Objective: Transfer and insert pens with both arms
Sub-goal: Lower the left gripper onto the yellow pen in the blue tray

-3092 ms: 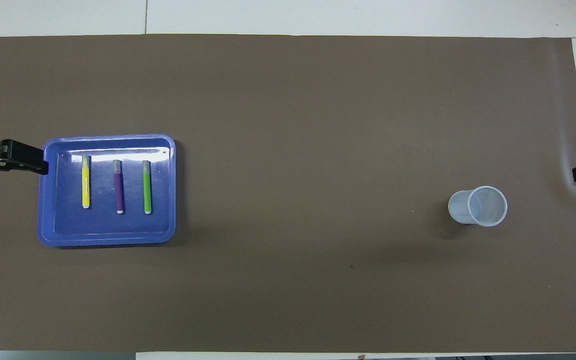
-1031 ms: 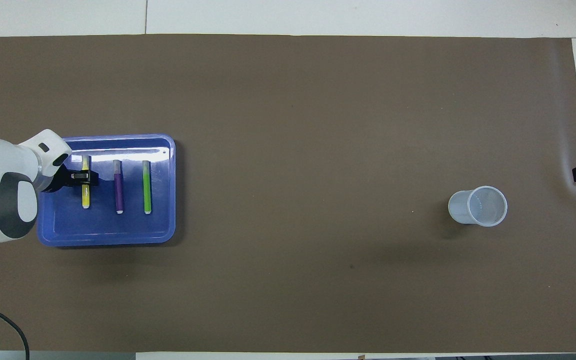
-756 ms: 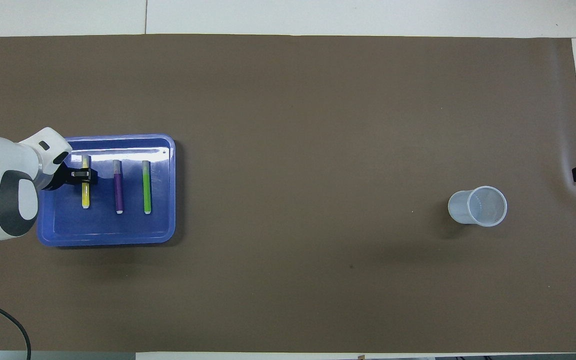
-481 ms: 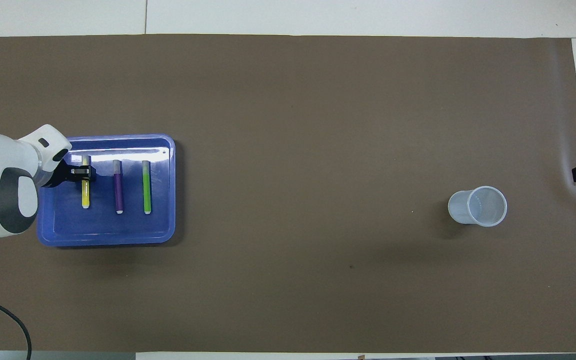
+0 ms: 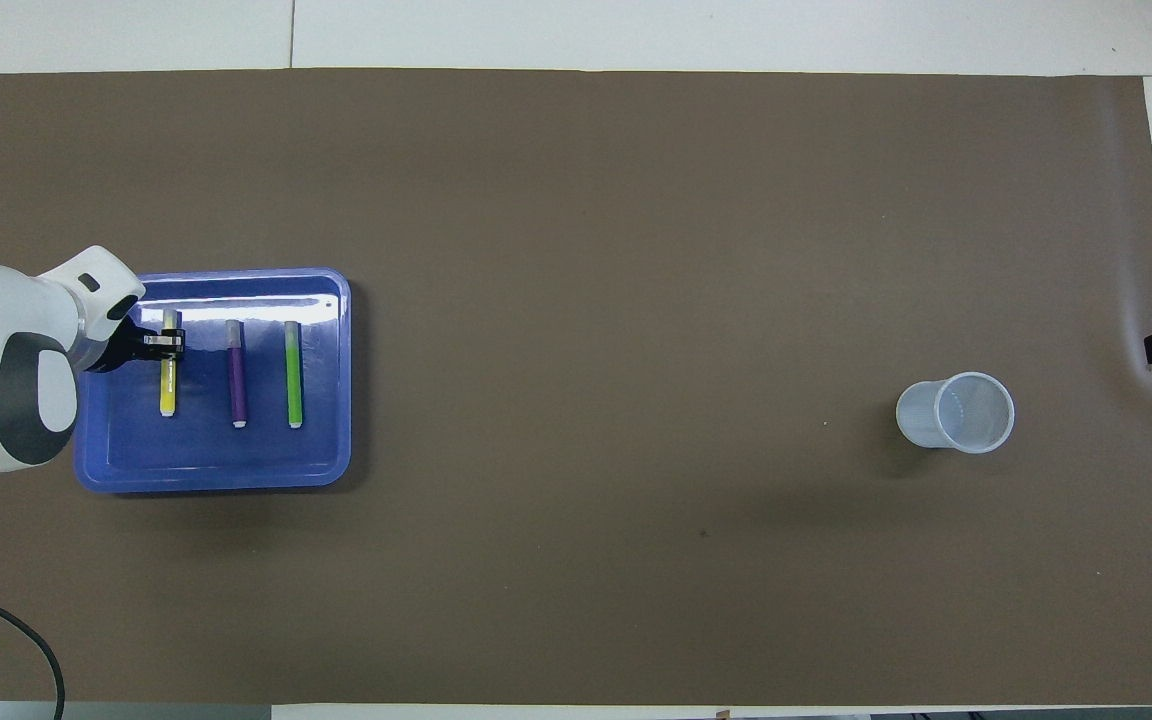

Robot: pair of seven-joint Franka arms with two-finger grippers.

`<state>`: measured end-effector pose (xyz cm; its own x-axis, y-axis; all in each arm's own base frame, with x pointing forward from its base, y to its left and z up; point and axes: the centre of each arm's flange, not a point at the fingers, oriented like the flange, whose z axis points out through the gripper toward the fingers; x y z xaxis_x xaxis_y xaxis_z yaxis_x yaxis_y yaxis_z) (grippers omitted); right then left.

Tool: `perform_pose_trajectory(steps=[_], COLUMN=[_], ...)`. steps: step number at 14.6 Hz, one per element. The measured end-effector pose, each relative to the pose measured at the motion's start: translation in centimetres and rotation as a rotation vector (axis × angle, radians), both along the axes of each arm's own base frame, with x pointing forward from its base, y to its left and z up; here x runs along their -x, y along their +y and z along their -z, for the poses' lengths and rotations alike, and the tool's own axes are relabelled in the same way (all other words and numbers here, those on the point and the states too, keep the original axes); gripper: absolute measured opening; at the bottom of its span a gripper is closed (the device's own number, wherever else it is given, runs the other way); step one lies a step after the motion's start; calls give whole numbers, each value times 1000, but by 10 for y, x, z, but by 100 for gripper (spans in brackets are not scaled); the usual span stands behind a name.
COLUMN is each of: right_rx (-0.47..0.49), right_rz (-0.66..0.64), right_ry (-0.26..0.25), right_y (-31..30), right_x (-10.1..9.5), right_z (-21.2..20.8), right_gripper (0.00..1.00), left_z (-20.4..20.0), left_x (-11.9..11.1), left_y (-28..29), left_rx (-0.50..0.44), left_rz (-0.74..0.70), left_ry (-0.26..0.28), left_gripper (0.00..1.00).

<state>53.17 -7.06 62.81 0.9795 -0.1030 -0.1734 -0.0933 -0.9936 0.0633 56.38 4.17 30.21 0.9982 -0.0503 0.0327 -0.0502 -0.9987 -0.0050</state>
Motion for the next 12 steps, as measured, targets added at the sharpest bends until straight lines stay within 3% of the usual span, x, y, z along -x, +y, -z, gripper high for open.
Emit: perform_pose_trajectory(steps=[12], right_rx=[0], right_rz=[0], right_ry=[0], right_y=[0], right_x=[0], right_z=[0], right_gripper=[100], left_z=[-17], left_x=[-12], left_y=[0], left_rx=[2], left_rz=[2], left_ry=[18], left_gripper=[17])
